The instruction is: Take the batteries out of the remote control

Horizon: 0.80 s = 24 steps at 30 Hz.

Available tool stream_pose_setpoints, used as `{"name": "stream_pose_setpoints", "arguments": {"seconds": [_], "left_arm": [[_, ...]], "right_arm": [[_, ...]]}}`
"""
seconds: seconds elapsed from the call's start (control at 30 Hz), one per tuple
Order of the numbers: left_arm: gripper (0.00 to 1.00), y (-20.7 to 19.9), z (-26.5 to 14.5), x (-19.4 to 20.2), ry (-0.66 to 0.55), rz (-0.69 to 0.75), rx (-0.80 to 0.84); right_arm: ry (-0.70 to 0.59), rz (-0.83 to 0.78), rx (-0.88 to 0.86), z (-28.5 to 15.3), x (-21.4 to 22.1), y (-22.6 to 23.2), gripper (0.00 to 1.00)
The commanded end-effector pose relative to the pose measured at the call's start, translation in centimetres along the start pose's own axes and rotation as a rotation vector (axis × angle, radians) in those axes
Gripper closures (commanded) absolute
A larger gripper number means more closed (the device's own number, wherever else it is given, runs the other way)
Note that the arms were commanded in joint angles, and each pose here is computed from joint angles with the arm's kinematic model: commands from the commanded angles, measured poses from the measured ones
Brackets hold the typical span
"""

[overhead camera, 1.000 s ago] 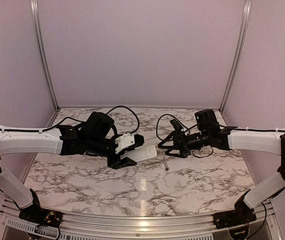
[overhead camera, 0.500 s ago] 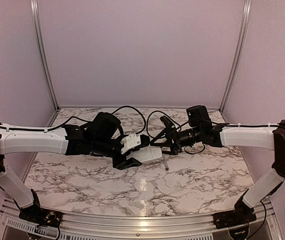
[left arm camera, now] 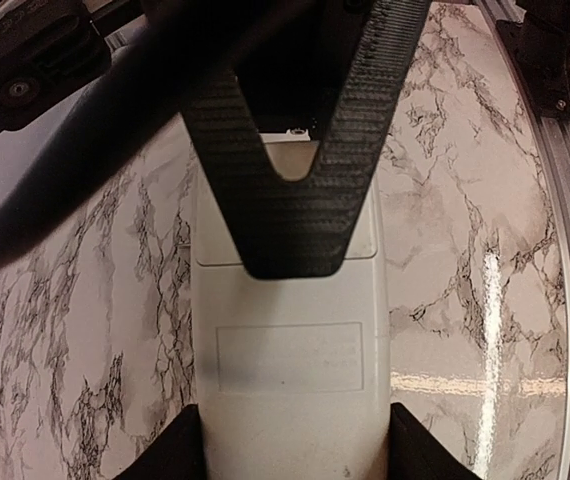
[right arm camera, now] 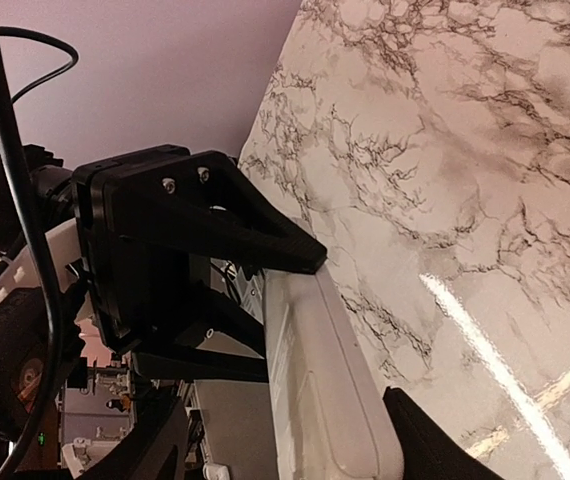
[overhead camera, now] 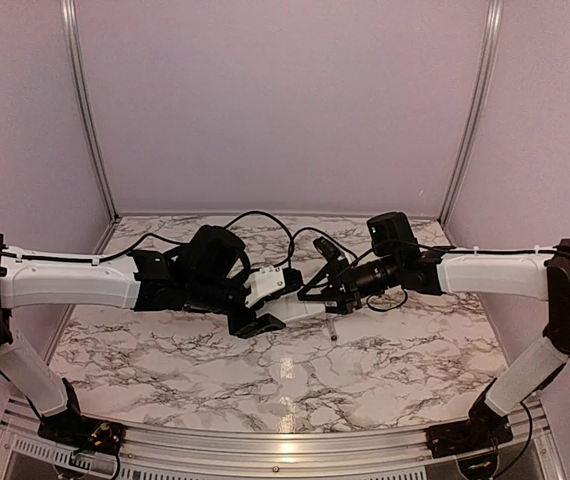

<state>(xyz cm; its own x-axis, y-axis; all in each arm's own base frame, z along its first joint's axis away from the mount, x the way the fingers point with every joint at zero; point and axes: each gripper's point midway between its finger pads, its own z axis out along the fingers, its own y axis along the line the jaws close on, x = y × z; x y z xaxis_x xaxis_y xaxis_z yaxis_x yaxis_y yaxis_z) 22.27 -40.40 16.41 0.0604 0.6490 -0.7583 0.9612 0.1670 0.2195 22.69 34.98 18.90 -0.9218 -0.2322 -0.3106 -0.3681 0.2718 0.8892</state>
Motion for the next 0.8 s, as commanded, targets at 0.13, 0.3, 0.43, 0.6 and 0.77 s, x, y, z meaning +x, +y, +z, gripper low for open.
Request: {"name": "stream_pose_setpoints", "arguments": {"seconds": [0.13, 0.3, 0.43, 0.6, 0.77], "left_arm": [[0.45, 0.88, 0.26, -2.01, -0.054, -0.011, -0.047], [0.45, 0.81, 0.35, -2.22, -0.059, -0.012, -0.049], [0.45, 0.60, 0.40, -2.25, -0.058, -0.004, -0.045], [0.45, 0.58, 0.32, -2.35, -0.060, -0.006, -0.046], [0.38, 0.47, 0.14, -2.11, -0.051, 0.004, -0.044]], "right_arm": [[0.021, -0.010, -0.011, 0.32, -0.17, 0.57, 0.46], [0.023, -0.008, -0.009, 0.52, -0.27, 0.37, 0.52], [0.022, -0.011, -0.007, 0.62, -0.41, 0.28, 0.59], [0.025, -0.008, -0.006, 0.72, -0.37, 0.08, 0.73], [0.032, -0.008, -0.010, 0.69, -0.22, 0.15, 0.89]]}}
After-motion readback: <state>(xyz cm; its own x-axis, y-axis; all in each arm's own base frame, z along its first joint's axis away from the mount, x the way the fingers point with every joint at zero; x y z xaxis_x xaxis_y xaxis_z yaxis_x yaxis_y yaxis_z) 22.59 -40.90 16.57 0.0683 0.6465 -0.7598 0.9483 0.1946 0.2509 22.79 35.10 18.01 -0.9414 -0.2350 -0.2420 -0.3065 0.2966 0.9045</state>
